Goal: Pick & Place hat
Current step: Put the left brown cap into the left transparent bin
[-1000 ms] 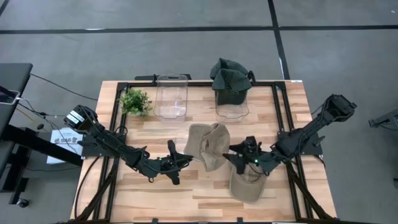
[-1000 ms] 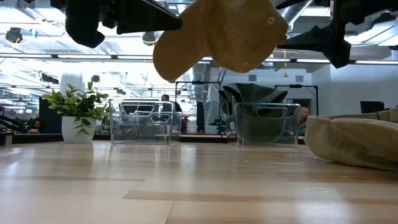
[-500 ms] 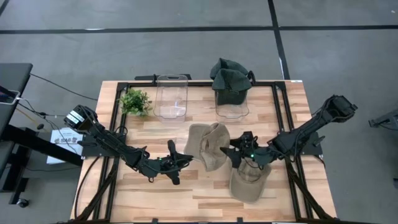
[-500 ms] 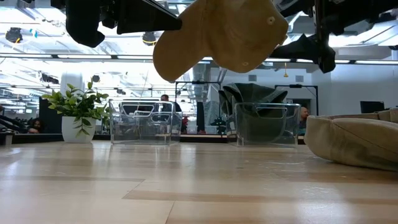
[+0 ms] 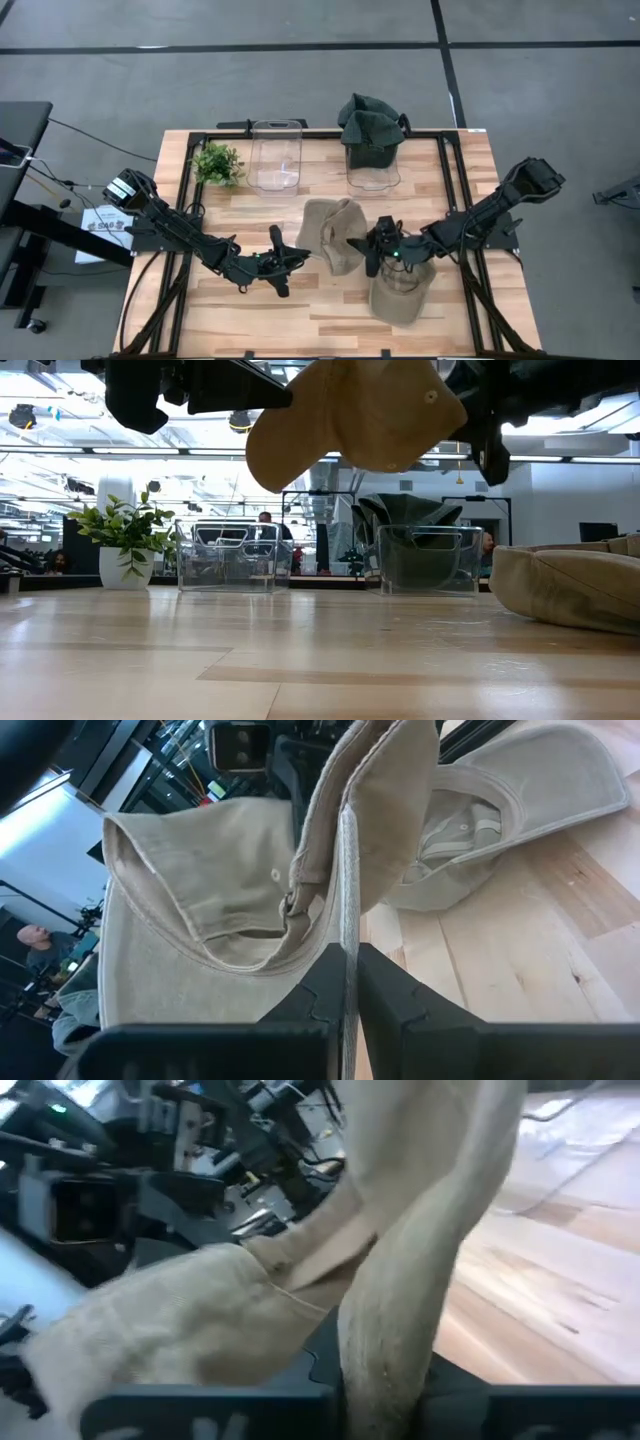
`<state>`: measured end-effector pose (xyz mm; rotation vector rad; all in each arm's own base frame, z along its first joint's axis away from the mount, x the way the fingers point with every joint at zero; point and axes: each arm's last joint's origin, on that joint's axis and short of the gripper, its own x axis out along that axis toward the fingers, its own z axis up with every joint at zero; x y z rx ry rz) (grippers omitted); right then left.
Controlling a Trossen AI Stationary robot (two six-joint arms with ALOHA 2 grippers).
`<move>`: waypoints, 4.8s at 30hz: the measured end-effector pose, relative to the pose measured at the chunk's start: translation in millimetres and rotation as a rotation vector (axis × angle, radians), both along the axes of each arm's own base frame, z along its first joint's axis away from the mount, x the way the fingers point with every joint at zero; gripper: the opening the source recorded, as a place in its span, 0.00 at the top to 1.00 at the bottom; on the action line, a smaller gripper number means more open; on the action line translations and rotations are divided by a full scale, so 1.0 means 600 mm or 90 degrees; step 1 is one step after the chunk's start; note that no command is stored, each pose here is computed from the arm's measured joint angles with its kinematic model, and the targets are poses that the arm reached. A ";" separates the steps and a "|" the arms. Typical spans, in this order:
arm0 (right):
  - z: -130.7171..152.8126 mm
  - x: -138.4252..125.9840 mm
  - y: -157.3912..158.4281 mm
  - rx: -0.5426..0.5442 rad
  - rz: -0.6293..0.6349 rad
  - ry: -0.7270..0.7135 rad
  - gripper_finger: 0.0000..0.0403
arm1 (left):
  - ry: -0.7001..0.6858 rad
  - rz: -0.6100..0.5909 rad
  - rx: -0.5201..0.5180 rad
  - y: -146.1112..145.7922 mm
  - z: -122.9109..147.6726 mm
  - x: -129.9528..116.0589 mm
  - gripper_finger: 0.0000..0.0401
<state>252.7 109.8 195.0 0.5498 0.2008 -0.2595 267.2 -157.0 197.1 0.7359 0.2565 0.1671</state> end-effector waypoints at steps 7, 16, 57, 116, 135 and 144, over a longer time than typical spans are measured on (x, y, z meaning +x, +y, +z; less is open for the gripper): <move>0.014 -0.004 0.001 -0.003 0.019 -0.017 0.99 | -0.001 0.001 -0.004 0.000 0.000 0.000 0.96; 0.013 -0.005 0.001 -0.005 0.024 -0.014 1.00 | -0.001 -0.002 -0.007 0.000 0.000 0.000 0.96; 0.012 -0.023 0.043 0.005 0.156 -0.003 1.00 | -0.049 -0.093 -0.383 0.035 0.032 0.016 0.70; -0.019 -0.035 0.031 0.038 0.129 0.270 1.00 | -0.034 -0.132 -0.388 0.031 0.031 0.015 0.70; 0.072 -0.014 0.073 -0.043 0.204 0.227 1.00 | -0.043 -0.206 -0.416 0.020 0.040 0.013 0.73; 0.077 -0.028 0.097 -0.048 0.238 0.223 1.00 | -0.083 -0.307 -0.391 -0.039 0.077 -0.009 0.76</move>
